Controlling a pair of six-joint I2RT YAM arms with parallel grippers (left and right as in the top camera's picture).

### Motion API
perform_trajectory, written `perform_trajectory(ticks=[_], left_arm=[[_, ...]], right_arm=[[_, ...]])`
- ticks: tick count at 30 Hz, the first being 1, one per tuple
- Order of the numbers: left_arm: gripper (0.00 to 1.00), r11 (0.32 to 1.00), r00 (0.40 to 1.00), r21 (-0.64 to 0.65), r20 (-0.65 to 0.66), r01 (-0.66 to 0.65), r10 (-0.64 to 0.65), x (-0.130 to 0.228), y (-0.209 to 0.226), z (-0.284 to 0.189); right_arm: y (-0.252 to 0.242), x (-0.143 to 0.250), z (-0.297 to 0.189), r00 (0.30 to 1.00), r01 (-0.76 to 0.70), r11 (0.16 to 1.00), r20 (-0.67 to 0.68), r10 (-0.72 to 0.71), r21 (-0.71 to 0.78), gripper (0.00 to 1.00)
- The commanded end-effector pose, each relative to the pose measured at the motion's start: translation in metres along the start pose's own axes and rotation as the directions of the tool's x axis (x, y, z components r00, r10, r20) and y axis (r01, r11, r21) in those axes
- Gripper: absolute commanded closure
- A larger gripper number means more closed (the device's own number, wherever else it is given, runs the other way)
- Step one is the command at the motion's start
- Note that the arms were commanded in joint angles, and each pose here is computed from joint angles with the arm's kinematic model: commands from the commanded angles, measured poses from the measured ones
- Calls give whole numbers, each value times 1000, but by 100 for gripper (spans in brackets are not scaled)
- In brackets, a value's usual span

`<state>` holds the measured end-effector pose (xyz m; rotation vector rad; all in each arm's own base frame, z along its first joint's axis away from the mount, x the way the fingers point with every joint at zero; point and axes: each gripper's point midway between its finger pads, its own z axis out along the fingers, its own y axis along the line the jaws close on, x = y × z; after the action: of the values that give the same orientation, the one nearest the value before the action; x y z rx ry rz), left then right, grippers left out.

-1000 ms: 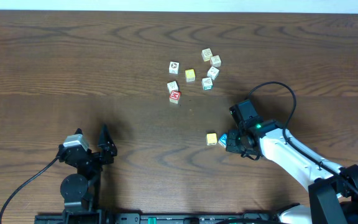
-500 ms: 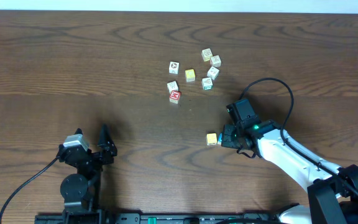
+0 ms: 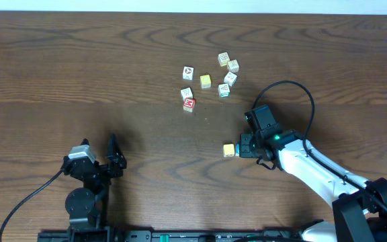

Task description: Lift 4 blocks

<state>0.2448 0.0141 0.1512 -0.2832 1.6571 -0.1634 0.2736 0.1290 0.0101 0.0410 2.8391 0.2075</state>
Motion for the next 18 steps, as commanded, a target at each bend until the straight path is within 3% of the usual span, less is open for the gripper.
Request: perform_trajectory(ticks=[1,18], left_arm=[[25,999,999,-43,-45,-11,9,14,9,0],[25,999,999,-43,-45,-11,9,14,9,0]], right_arm=[[2,4,3,999,31,999,-14,-31,-7,99],[18,9,2,995,91,994,-24,-92,-66,99]])
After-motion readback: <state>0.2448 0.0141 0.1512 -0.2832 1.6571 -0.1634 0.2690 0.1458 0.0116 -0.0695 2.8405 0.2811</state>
